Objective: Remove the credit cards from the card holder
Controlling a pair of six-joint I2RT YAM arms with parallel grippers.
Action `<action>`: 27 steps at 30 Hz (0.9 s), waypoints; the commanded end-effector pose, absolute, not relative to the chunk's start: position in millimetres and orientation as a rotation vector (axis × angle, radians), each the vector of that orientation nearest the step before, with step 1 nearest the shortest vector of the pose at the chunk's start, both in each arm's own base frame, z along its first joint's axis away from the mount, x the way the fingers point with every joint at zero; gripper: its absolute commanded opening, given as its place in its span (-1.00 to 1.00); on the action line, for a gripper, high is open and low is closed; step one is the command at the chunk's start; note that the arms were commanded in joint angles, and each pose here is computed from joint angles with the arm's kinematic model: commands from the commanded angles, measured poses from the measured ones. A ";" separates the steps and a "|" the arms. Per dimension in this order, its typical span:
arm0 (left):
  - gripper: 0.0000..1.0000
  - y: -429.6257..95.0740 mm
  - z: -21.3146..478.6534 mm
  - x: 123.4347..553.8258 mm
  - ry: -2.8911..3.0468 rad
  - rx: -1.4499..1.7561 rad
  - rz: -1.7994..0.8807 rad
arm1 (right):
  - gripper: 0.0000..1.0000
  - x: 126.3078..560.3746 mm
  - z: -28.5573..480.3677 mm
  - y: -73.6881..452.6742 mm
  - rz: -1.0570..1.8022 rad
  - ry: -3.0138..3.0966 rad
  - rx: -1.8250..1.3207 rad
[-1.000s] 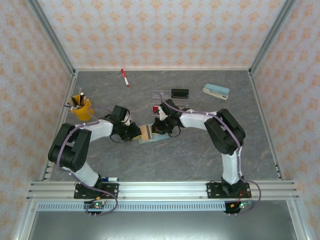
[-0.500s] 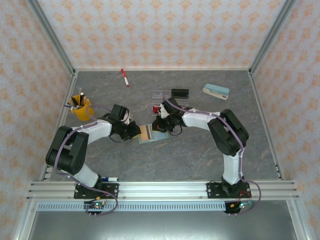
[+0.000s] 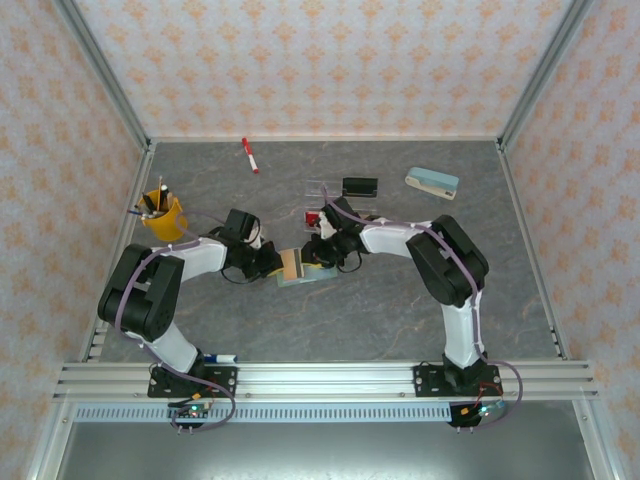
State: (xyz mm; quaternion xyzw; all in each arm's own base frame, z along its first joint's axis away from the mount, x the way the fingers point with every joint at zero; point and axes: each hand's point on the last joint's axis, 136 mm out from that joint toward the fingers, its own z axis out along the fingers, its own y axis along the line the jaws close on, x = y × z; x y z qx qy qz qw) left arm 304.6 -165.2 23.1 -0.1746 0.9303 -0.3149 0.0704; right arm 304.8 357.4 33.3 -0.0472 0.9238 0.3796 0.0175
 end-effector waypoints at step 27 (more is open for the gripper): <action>-1.00 -157.2 -5.3 290.2 2.929 -0.528 -0.786 | -0.89 305.0 35.4 363.8 1.300 2.820 -0.142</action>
